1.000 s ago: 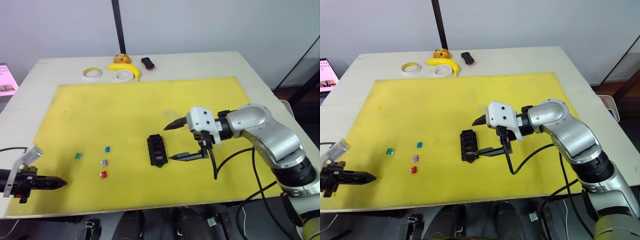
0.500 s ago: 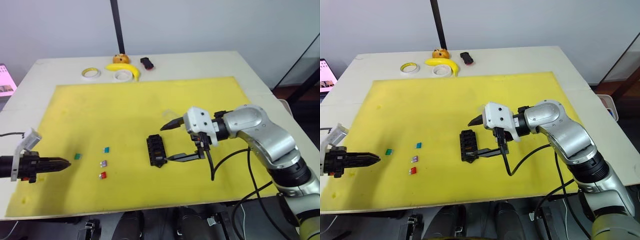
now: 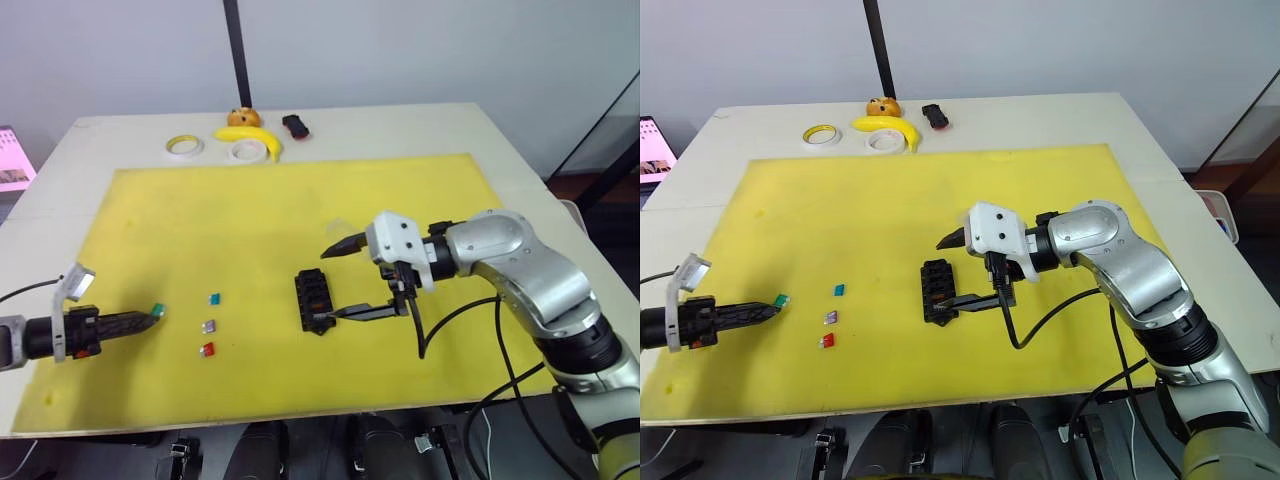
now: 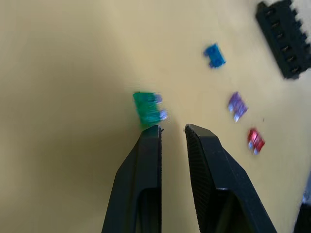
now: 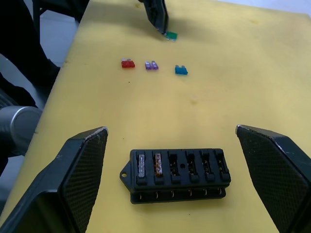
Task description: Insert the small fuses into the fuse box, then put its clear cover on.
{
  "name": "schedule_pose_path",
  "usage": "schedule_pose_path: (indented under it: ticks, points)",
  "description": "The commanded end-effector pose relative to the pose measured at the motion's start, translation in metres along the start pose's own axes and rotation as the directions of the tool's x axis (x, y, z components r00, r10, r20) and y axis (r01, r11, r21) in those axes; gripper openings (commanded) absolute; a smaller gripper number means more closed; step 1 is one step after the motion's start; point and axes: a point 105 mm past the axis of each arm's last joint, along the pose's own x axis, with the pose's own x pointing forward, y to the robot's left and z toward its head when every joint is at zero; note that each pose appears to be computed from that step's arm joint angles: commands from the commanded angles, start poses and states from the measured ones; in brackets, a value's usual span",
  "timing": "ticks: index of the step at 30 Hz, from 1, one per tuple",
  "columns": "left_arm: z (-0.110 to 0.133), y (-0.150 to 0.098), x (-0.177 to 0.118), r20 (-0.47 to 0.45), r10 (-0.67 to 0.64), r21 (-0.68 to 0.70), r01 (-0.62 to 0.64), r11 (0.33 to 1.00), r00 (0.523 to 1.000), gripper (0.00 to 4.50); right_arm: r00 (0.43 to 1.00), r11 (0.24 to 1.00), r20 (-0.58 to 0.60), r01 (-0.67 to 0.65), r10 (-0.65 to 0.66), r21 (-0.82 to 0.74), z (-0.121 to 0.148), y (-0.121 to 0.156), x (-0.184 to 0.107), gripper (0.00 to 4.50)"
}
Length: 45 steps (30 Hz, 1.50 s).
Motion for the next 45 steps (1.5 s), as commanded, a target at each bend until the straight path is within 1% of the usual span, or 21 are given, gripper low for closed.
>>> schedule_pose_path:
  ticks: [1,8,13,18,23,28,35,41,45]
  points:
    - [0.012,0.001,0.000,0.047,0.009,0.000,-0.009,1.000,0.999,0.81,1.000,0.999,0.016,0.001,-0.001,-0.042,0.010,0.002,-0.001,4.50]
    - [0.014,0.005,0.007,0.059,0.016,-0.012,-0.016,1.000,0.998,0.81,1.000,0.999,0.007,0.000,0.001,-0.040,0.009,0.004,-0.001,4.50]
    - [0.007,0.011,0.000,0.053,0.054,-0.029,-0.053,0.998,0.997,0.81,1.000,0.999,0.004,0.001,-0.001,-0.037,0.009,0.005,-0.001,4.50]
    - [0.009,0.018,-0.006,0.108,0.094,-0.084,-0.086,0.993,0.990,0.81,1.000,0.999,0.005,0.003,-0.003,-0.037,0.008,0.004,0.000,4.50]
    - [0.007,0.016,0.004,0.158,0.086,-0.126,-0.066,0.990,0.984,0.81,1.000,0.999,0.007,0.002,-0.001,-0.042,0.009,0.004,0.001,4.50]
    - [0.005,0.012,0.014,0.184,0.075,-0.141,-0.049,0.989,0.980,0.81,1.000,0.999,0.006,-0.001,0.001,-0.045,0.009,0.005,0.001,4.50]
    - [0.014,0.016,0.021,0.284,0.110,-0.196,-0.054,0.979,0.952,0.81,1.000,0.999,0.001,-0.005,0.005,-0.048,0.009,0.007,0.002,4.50]
    - [0.014,0.017,0.024,0.311,0.123,-0.219,-0.055,0.974,0.942,0.81,1.000,0.999,0.002,-0.005,0.005,-0.050,0.009,0.007,0.003,4.50]
    - [0.008,0.015,0.025,0.298,0.115,-0.220,-0.049,0.974,0.948,0.81,1.000,0.999,0.002,-0.007,0.007,-0.051,0.009,0.007,0.004,4.50]
